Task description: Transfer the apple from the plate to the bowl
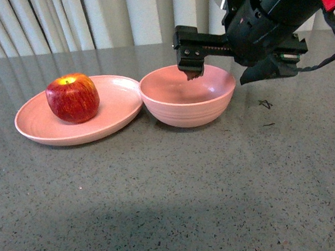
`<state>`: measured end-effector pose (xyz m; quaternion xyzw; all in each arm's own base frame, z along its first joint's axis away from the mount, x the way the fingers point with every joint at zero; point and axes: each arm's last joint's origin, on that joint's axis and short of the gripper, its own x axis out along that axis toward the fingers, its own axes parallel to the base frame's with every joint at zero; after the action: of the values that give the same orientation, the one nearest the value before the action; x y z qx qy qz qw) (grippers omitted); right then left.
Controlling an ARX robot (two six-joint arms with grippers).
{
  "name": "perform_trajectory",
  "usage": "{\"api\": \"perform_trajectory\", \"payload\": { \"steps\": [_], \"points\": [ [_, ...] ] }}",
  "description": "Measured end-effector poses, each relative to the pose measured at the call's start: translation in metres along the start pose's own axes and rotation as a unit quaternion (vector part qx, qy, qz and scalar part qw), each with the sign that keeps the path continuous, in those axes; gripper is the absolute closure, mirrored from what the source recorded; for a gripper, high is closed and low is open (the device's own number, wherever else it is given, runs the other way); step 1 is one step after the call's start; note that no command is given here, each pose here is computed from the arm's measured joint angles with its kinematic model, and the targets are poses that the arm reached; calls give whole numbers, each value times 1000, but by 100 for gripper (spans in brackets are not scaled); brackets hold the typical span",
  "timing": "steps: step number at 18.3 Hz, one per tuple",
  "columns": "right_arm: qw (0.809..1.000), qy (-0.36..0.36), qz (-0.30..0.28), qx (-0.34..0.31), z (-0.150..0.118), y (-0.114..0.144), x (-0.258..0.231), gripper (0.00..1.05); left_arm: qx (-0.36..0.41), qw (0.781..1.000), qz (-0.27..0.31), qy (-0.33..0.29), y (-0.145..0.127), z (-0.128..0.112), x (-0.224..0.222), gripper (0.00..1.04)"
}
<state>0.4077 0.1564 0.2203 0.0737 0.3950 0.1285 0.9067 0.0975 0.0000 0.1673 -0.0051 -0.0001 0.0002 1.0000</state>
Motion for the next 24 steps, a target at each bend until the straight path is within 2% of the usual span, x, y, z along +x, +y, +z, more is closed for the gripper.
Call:
{"api": "perform_trajectory", "payload": {
  "steps": [7, 8, 9, 10, 11, 13, 16, 17, 18, 19, 20, 22, 24],
  "points": [
    [1000, -19, 12, 3, 6, -2, -17, 7, 0, 1000, 0, 0, 0, 0, 0, 7],
    [999, -38, 19, 6, 10, -7, -31, 7, 0, 1000, 0, 0, 0, 0, 0, 7],
    [996, -83, 43, 15, 3, -24, -66, 7, 0, 1000, 0, 0, 0, 0, 0, 7],
    [979, -198, 51, 7, -22, -46, -131, 7, 0, 1000, 0, 0, 0, 0, 0, 7],
    [960, -275, 43, -8, -54, -58, -176, 7, 0, 1000, 0, 0, 0, 0, 0, 7],
    [954, -297, 26, -21, -92, -67, -199, 7, 0, 1000, 0, 0, 0, 0, 0, 7],
    [953, -304, 7, -16, -124, -79, -211, 7, 0, 1000, 0, 0, 0, 0, 0, 7],
    [935, -353, -27, -28, -132, -81, -213, 13, 0, 1000, 0, 0, 0, 0, 0, 7],
    [915, -395, -69, -42, -145, -88, -219, 24, 0, 1000, 0, 0, 0, 0, 0, 7],
    [907, -404, -107, -49, -161, -99, -223, 35, 0, 1000, 0, 0, 0, 0, 0, 7],
    [906, -399, -131, -48, -176, -105, -220, 46, 0, 1000, 1, 0, 0, 0, 0, 7],
    [912, -385, -125, -61, -196, -105, -215, 68, 0, 1000, 0, 0, 0, 0, 0, 7],
    [908, -394, -125, -66, -209, -105, -217, 90, 0, 1000, 0, 0, 0, 0, 0, 7]
  ]
}}
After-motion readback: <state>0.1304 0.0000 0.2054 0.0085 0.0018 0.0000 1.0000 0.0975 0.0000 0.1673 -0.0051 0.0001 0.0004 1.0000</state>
